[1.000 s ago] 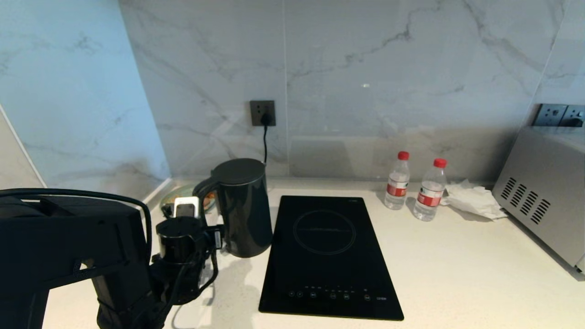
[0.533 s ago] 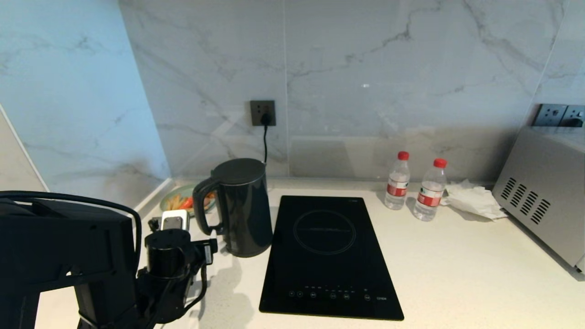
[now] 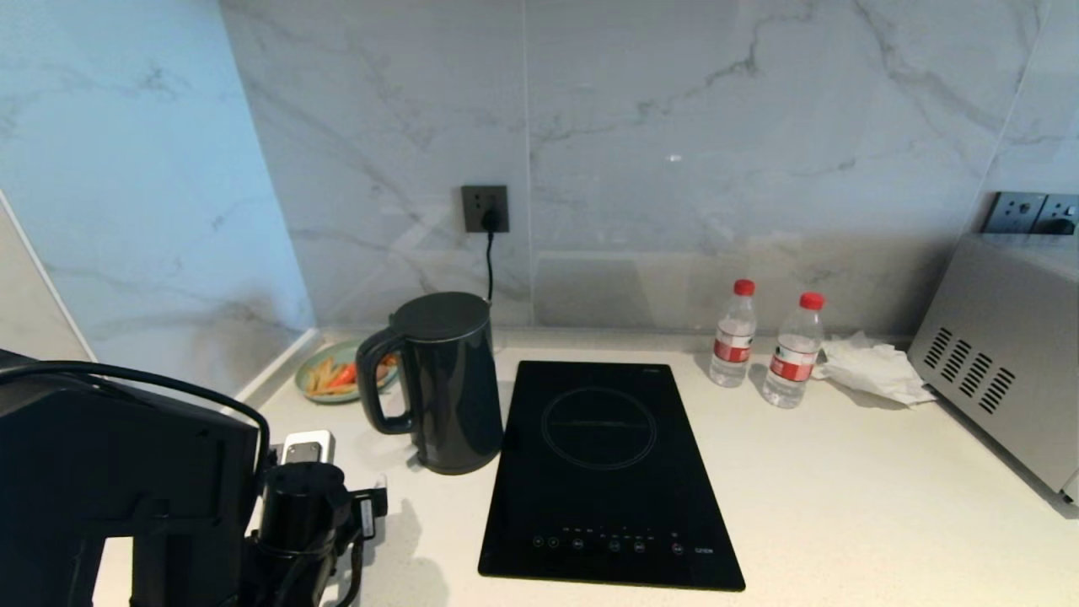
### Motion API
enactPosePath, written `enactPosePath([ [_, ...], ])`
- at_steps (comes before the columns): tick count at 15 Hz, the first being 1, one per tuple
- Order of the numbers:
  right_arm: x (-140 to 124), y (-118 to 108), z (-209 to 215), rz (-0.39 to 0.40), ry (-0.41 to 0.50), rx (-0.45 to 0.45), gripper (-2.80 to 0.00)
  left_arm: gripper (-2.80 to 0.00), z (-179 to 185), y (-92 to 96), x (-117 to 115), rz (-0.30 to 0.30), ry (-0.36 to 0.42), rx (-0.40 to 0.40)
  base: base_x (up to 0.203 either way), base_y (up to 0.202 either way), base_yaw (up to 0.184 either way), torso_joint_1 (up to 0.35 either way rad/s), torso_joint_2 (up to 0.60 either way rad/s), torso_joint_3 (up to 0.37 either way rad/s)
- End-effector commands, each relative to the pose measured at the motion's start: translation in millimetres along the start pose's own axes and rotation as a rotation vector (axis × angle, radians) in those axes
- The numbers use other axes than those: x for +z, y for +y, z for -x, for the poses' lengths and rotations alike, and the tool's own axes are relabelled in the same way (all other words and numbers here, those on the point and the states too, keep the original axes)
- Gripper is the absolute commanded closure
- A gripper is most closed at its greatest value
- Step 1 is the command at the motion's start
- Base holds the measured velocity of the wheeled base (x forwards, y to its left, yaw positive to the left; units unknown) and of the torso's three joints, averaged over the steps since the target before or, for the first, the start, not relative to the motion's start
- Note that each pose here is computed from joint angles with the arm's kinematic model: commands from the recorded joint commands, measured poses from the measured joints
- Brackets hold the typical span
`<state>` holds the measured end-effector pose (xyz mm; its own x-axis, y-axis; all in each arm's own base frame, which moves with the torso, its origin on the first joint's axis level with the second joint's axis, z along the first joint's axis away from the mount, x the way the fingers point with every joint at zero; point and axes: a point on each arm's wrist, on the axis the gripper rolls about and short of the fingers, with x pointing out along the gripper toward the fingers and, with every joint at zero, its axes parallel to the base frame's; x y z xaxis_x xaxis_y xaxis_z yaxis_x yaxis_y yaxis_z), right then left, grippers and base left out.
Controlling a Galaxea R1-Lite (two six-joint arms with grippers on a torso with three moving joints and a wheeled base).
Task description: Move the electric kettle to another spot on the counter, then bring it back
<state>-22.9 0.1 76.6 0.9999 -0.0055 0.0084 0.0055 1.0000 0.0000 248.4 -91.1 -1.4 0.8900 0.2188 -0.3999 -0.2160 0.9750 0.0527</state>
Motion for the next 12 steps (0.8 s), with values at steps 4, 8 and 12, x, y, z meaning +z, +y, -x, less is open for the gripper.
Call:
enactPosePath([
  [4,-0.1,0.0,0.0,0.0,0.001,0.0,0.0,-2.8,-40.8,-13.0,-12.8,0.045,-0.008,0.028,0.0,0.0,0.0,0.0,0.0,0.0],
  [8,0.1,0.0,0.0,0.0,-0.001,0.001,0.0,-2.8,-50.2,-15.8,-10.4,0.073,-0.031,0.037,0.0,0.0,0.0,0.0,0.0,0.0],
  [12,0.0,0.0,0.0,0.0,0.0,0.0,0.0,-2.8,-50.1,-18.4,-6.7,0.081,-0.045,0.027,0.0,0.0,0.0,0.0,0.0,0.0],
])
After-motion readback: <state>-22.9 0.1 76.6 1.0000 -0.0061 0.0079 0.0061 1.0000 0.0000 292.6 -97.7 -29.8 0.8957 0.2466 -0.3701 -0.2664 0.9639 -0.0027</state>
